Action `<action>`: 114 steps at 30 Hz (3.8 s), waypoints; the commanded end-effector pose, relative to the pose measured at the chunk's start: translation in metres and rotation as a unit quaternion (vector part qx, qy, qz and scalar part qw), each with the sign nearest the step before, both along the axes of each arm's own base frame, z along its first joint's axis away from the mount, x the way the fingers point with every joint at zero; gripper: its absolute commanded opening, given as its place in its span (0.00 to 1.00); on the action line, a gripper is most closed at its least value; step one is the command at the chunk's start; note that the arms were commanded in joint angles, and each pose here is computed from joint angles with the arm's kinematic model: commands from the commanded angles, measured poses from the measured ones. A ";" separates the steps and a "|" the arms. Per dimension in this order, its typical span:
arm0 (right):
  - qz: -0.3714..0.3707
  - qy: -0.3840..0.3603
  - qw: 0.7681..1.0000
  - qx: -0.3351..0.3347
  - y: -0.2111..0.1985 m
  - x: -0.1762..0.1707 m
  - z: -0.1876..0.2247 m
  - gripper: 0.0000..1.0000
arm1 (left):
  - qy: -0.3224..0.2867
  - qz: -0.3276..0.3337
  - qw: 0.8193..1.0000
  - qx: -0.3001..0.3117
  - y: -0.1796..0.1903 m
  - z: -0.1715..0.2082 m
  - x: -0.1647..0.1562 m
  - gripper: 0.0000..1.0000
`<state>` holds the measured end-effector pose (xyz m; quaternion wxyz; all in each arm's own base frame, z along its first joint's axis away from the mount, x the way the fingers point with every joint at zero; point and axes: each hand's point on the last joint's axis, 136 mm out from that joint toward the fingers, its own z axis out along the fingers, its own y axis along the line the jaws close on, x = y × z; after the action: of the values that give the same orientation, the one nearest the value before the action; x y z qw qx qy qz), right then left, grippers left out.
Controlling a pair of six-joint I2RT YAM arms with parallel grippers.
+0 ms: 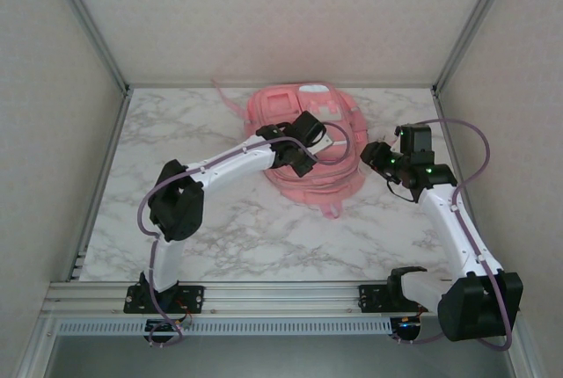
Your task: Pack the student bag
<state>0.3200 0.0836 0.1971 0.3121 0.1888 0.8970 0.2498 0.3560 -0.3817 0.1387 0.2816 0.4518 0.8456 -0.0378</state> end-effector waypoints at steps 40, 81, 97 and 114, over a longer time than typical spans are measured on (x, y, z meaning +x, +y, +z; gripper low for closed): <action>0.049 0.025 0.979 0.198 0.110 0.063 -0.049 0.40 | 0.060 0.130 0.975 -0.169 -0.006 0.065 0.030 0.00; 0.065 -0.024 0.994 -0.082 0.037 0.018 -0.001 0.99 | 0.013 0.389 0.900 -0.197 0.156 0.079 0.017 1.00; 0.084 0.016 0.995 -0.043 0.055 0.023 -0.019 0.99 | 0.034 0.660 0.744 -0.102 0.354 -0.032 -0.047 1.00; 0.105 0.042 0.993 -0.014 0.072 0.033 -0.028 0.99 | 0.123 0.710 0.684 -0.115 0.354 -0.118 -0.083 0.93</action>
<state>0.3481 0.1516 0.1607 0.2458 0.0992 0.9317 0.2485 0.2714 -0.0264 0.0314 0.1704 -0.3066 0.9358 0.0350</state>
